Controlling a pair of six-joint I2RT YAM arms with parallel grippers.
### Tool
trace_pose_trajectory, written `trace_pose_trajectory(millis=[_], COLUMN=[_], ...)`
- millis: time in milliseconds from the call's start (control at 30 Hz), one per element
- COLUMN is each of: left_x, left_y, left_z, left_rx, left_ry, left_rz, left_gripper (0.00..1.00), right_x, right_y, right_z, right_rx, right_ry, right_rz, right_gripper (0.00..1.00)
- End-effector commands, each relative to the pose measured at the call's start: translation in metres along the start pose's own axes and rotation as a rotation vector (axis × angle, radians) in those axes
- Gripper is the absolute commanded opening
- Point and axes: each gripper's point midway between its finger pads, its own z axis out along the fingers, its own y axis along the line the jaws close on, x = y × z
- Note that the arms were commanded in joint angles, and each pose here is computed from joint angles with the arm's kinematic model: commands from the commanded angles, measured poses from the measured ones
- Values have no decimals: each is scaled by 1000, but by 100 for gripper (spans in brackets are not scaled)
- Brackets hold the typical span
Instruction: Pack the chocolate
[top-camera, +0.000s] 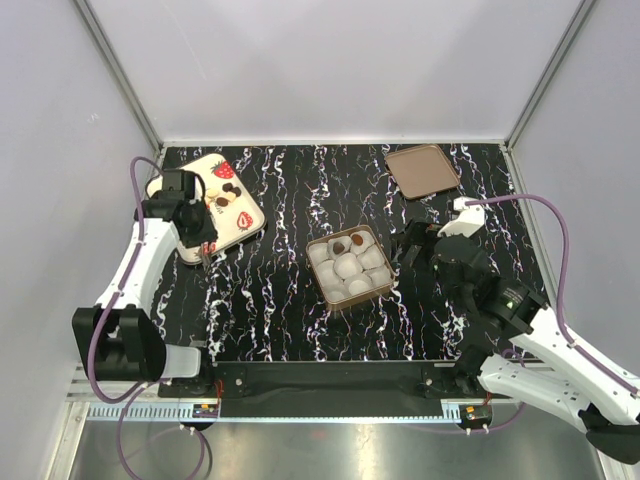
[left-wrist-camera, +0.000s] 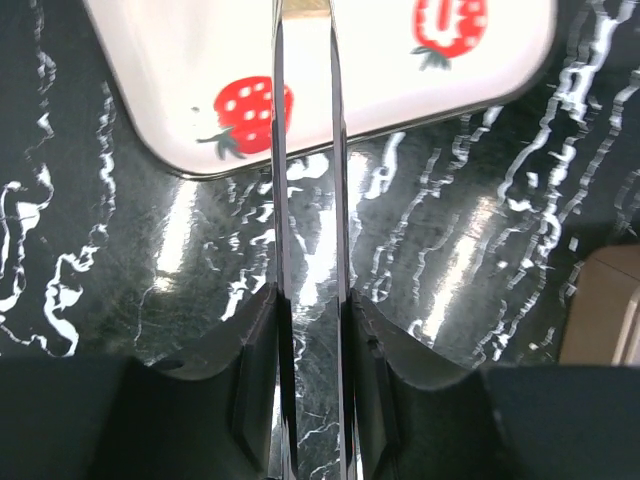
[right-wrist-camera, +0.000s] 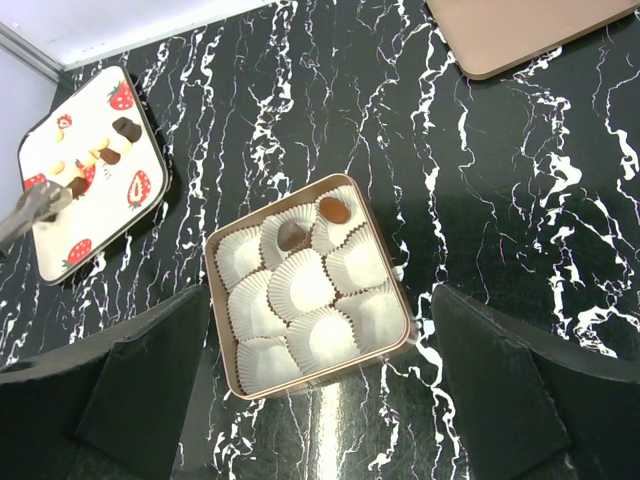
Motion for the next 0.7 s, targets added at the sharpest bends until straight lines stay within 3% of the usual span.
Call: trace_pose_trajectory(millis=[0, 200, 433, 667], left_x=[-21, -8, 38, 72], left_y=[-29, -95, -180, -215], left_z=[-32, -65, -101, -98], left_rx=[107, 284, 475, 466], left_ry=[-94, -113, -106, -74], left_rz=[45, 152, 327, 438], left_gripper=[31, 31, 31, 30], right_x=[-13, -15, -7, -7], right_y=[3, 0, -1, 0], right_z=[1, 3, 8, 11], right_rx=[9, 29, 41, 50], right_ry=[-40, -52, -38, -36], right_rz=[36, 31, 51, 51], right_gripper=[100, 100, 100, 100])
